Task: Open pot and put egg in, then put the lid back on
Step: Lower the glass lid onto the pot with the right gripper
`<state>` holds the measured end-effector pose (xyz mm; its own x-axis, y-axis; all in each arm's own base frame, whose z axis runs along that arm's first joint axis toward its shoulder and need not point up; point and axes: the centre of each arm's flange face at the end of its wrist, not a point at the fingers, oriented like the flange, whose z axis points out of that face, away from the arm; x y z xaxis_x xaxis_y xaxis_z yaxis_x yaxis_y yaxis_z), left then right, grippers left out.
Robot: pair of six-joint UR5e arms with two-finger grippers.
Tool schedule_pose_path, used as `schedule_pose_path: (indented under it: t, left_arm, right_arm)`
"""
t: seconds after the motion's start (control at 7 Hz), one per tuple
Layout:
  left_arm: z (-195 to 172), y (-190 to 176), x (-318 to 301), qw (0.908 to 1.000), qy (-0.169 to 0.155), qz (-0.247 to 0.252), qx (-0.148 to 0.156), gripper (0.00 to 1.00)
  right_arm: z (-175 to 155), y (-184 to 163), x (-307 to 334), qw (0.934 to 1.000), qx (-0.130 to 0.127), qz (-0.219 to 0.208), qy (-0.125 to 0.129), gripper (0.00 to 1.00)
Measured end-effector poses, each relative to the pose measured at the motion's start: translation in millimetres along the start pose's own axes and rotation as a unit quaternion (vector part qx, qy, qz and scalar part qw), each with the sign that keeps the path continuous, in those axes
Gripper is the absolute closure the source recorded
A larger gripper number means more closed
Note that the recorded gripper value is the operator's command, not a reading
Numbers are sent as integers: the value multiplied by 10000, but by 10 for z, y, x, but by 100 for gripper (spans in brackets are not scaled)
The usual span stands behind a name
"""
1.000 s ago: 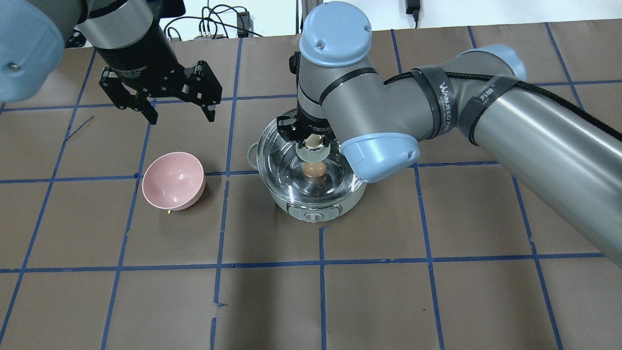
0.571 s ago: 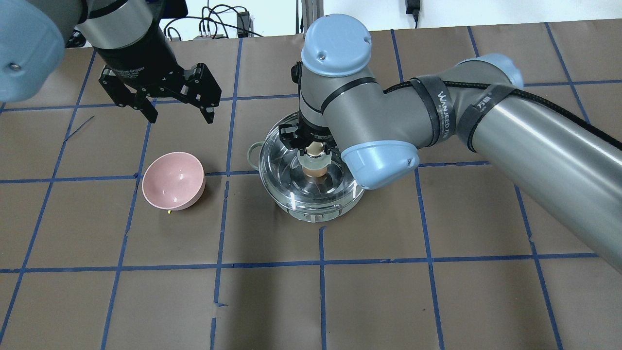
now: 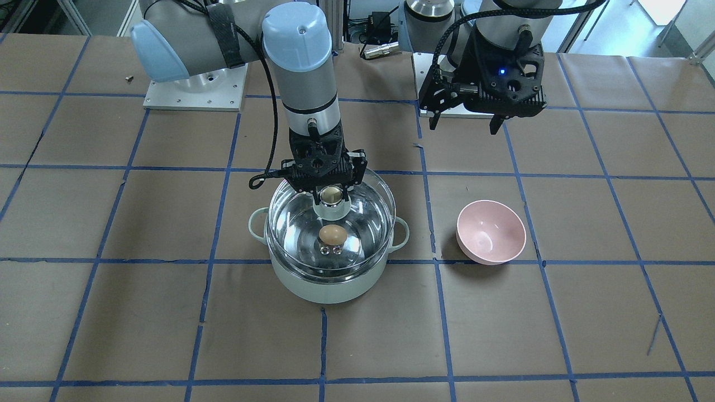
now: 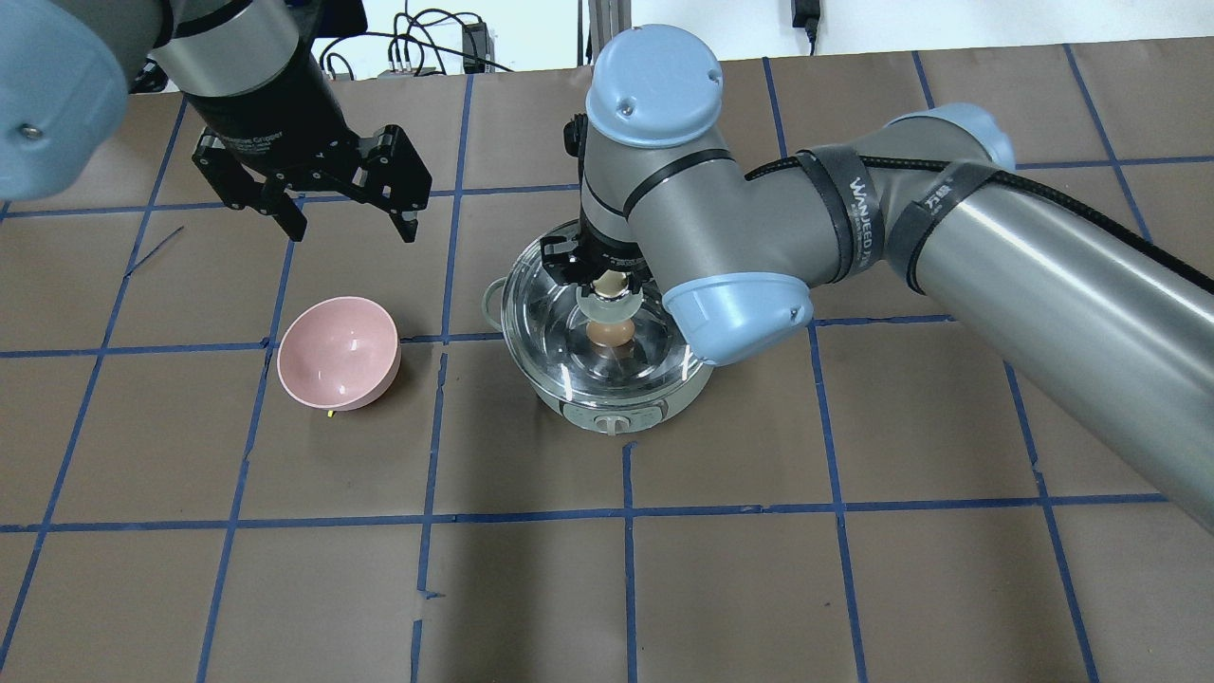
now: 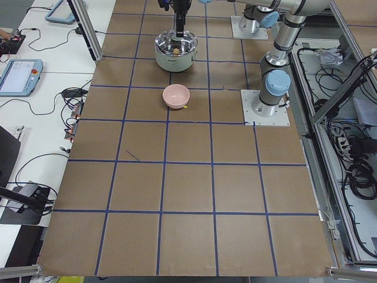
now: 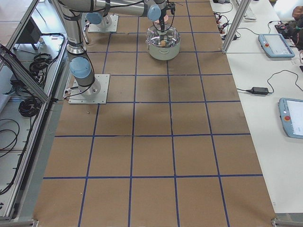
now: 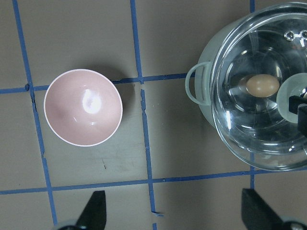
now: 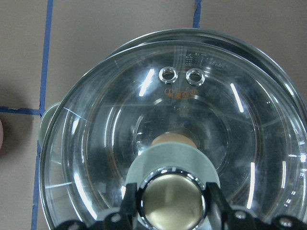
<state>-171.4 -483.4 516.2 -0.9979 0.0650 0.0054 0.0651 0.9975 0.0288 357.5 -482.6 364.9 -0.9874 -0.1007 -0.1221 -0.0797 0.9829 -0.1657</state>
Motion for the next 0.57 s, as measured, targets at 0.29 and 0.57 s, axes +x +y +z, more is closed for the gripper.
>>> schedule_pose_path:
  t: [0.29,0.57]
  left_arm:
    - [4,0,-5,10000,0,-18,-2,0]
    - [0,7,-10,10000,2,-25,2,0]
  right_arm:
    - [-4,-15,2,10000,39,-61,-13,62]
    - [-6,-33,19,9999,59,-145,-17,62]
